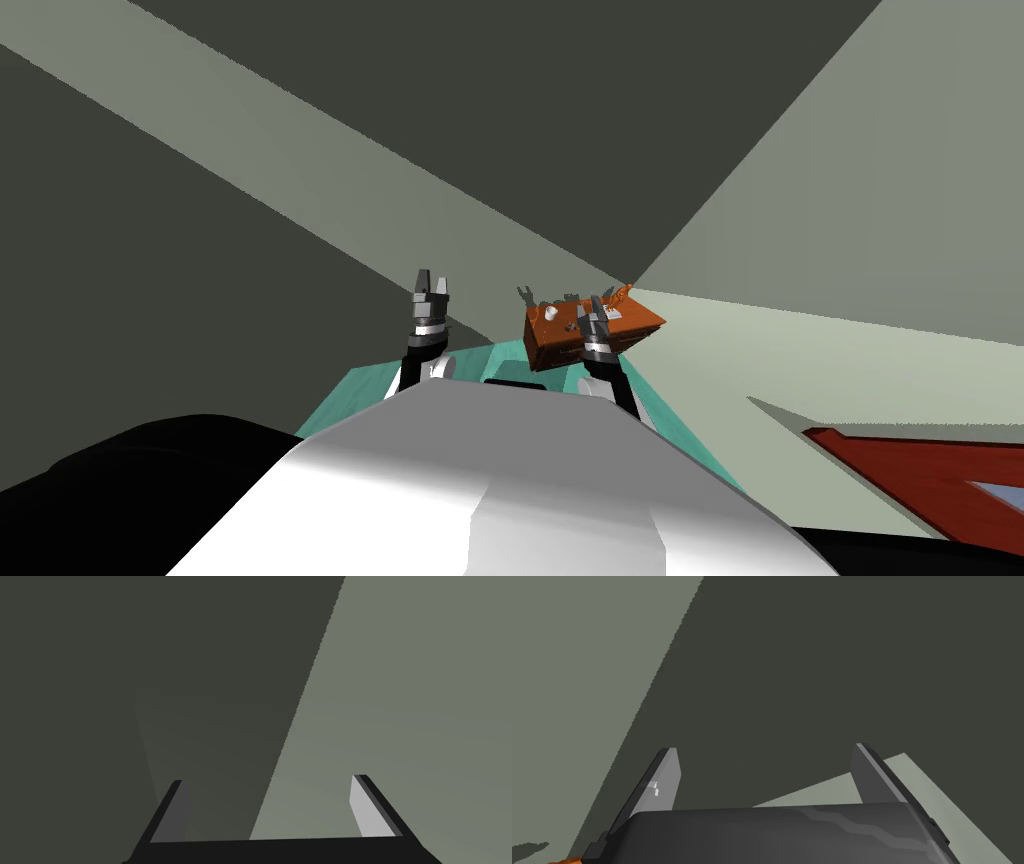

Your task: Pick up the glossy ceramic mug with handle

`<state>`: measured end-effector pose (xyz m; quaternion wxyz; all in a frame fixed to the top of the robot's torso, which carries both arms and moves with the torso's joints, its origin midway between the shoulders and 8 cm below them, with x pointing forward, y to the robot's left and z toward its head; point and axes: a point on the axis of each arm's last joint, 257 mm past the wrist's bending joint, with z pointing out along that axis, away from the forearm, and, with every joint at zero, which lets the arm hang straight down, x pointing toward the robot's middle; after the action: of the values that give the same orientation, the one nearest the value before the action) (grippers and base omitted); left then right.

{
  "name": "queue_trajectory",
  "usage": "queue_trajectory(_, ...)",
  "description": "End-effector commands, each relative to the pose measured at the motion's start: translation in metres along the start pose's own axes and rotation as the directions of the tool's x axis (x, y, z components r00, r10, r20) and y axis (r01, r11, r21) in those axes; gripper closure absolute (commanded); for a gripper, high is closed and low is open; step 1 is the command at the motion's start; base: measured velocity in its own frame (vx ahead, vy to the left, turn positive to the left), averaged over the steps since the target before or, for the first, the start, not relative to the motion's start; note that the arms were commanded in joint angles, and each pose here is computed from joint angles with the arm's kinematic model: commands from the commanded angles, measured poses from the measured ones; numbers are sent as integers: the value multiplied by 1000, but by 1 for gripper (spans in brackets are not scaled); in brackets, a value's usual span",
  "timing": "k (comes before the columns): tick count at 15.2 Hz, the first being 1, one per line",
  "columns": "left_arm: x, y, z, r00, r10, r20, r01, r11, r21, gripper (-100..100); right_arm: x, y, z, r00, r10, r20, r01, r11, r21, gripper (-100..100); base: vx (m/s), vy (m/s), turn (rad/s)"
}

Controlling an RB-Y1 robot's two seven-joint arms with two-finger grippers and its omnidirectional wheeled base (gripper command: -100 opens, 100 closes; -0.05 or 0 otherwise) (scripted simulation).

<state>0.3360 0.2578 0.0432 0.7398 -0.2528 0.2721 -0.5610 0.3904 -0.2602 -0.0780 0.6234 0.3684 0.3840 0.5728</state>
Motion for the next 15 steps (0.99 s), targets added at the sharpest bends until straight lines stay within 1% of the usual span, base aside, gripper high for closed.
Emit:
queue_trajectory(1, 0, 0, 0, 1000, 0, 0, 0, 1000, 0, 0, 0, -11, 1, 1000, -9, -5, 9, 999, 33, -100, -57, 46, 18)
queue_trajectory(2, 0, 0, 0, 1000, 0, 0, 0, 1000, 0, 0, 4, -34, -6, 1000, -26, -17, 28, 995, 100, -100, -48, 46, 100)
queue_trajectory(3, 0, 0, 0, 1000, 0, 0, 0, 1000, 0, 0, 4, -35, -6, 1000, -26, -17, 28, 994, 104, -100, -50, 51, 107)
queue_trajectory(4, 0, 0, 0, 1000, 0, 0, 0, 1000, 0, 0, 9, -59, -15, 999, -43, -32, 48, 984, 173, -100, -57, 60, 118)
queue_trajectory(5, 0, 0, 0, 1000, 0, 0, 0, 1000, 0, 0, 9, -60, -15, 999, -43, -33, 48, 983, 176, -100, -59, 64, 93)
queue_trajectory(6, 0, 0, 0, 1000, 0, 0, 0, 1000, 0, 0, 14, -84, -25, 997, -60, -50, 71, 967, 243, -100, -62, 79, 135)
queue_trajectory(7, 0, 0, 0, 1000, 0, 0, 0, 1000, 0, 0, 14, -85, -26, 997, -61, -52, 72, 966, 249, -100, -54, 86, 111)
queue_trajectory(8, 0, 0, 0, 1000, 0, 0, 0, 1000, 0, 0, 18, -106, -37, 994, -81, -72, 99, 948, 304, -100, -53, 100, 144)
queue_trajectory(10, 0, 0, 0, 1000, 0, 0, 0, 1000, 0, 0, 18, -111, -38, 994, -80, -75, 100, 942, 321, -100, -36, 71, 68)
queue_trajectory(11, 0, 0, 0, 1000, 0, 0, 0, 1000, 0, 0, 22, -133, -52, 990, -100, -102, 132, 915, 381, -100, -19, 46, 101)
queue_trajectory(13, 0, 0, 0, 1000, 0, 0, 0, 1000, 0, 0, 22, -136, -53, 990, -99, -104, 132, 911, 390, -100, -15, 39, 79)
queue_trajectory(14, 0, 0, 0, 1000, 0, 0, 0, 1000, 0, 0, 24, -158, -68, 983, -119, -136, 169, 878, 448, -100, -15, 41, 95)
queue_trajectory(15, 0, 0, 0, 1000, 0, 0, 0, 1000, 0, 0, 24, -160, -70, 983, -118, -139, 169, 873, 457, -100, -18, 48, 118)
